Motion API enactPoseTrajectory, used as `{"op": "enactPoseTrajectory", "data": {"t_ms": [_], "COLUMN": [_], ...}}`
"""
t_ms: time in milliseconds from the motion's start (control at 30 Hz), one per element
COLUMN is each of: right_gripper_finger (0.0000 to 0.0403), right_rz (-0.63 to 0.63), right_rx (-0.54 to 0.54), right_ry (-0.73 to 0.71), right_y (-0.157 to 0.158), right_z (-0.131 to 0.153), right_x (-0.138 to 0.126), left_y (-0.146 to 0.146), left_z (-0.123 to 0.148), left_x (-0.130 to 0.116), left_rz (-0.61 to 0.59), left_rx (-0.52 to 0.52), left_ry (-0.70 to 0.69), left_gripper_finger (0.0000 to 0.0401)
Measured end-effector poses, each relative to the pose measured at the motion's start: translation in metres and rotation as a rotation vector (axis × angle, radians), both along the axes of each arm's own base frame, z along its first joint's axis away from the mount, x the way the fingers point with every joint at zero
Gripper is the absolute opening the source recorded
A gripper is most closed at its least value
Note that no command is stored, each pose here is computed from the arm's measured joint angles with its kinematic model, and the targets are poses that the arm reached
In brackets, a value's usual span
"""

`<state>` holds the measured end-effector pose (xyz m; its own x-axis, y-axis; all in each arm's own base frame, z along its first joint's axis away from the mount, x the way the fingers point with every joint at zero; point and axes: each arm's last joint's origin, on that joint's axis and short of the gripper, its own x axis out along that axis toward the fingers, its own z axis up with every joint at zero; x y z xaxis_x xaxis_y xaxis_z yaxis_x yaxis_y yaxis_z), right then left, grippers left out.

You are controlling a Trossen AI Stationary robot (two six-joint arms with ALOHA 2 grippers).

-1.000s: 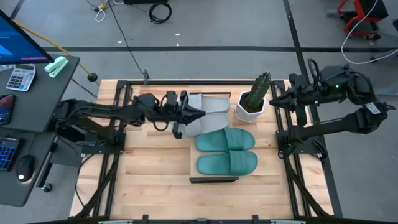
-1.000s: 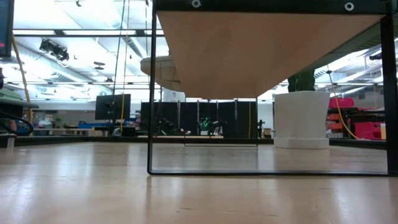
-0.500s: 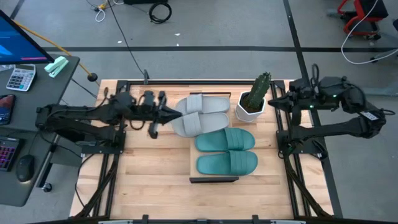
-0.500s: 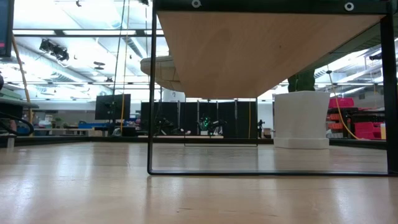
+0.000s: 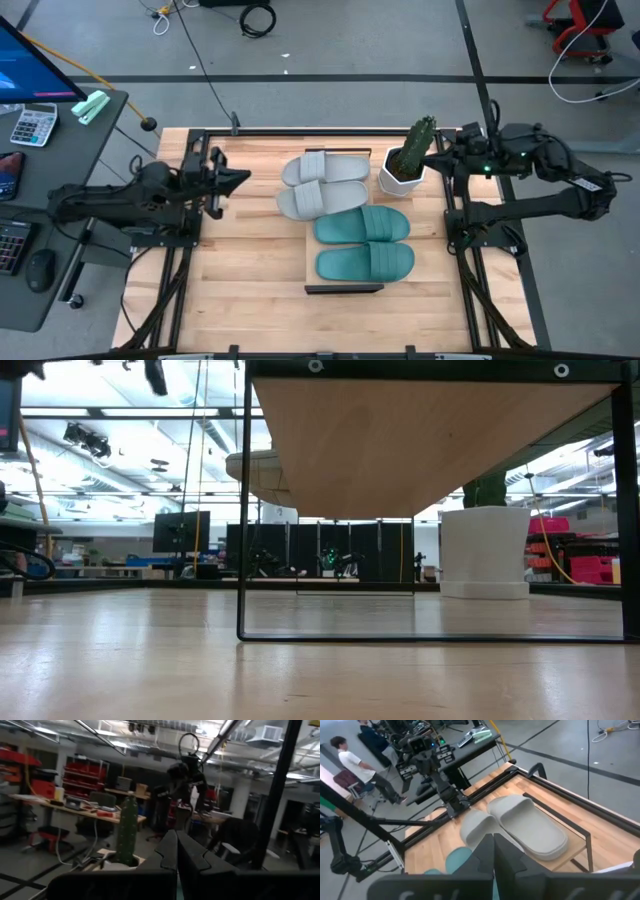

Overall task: Pick and place slides into the shelf
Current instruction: Return to Home Position

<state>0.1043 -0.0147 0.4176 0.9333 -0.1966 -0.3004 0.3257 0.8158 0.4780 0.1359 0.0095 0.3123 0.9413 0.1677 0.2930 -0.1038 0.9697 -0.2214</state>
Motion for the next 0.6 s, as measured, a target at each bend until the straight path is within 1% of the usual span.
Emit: {"op": "enactPoseTrajectory", "data": {"t_ms": [100, 267, 433, 533, 600], "right_gripper_finger": [0.0003, 0.0004, 0.0004, 0.0005, 0.0003], "right_rz": [-0.022, -0.036, -0.065, -0.076, -0.078], "right_rx": [0.018, 0.026, 0.047, 0.059, 0.065], "right_ry": [0.003, 0.006, -0.005, -0.006, 0.001], "right_y": [-0.001, -0.001, -0.002, -0.002, -0.002], "right_z": [-0.001, -0.001, -0.001, -0.001, -0.002], "right_x": [0.002, 0.003, 0.002, 0.002, 0.001], "left_y": [0.0, 0.0, 0.001, 0.0, 0.0], "left_z": [-0.012, -0.028, -0.047, -0.054, -0.055], "left_x": [-0.013, -0.027, -0.034, -0.037, -0.039], "left_rz": [0.031, 0.051, 0.063, 0.061, 0.064], "left_rx": [-0.007, -0.015, -0.028, -0.04, -0.031], "left_ry": [-0.013, -0.05, -0.079, -0.099, -0.11], "left_gripper_finger": [0.0003, 0.0002, 0.0001, 0.0001, 0.0001]}}
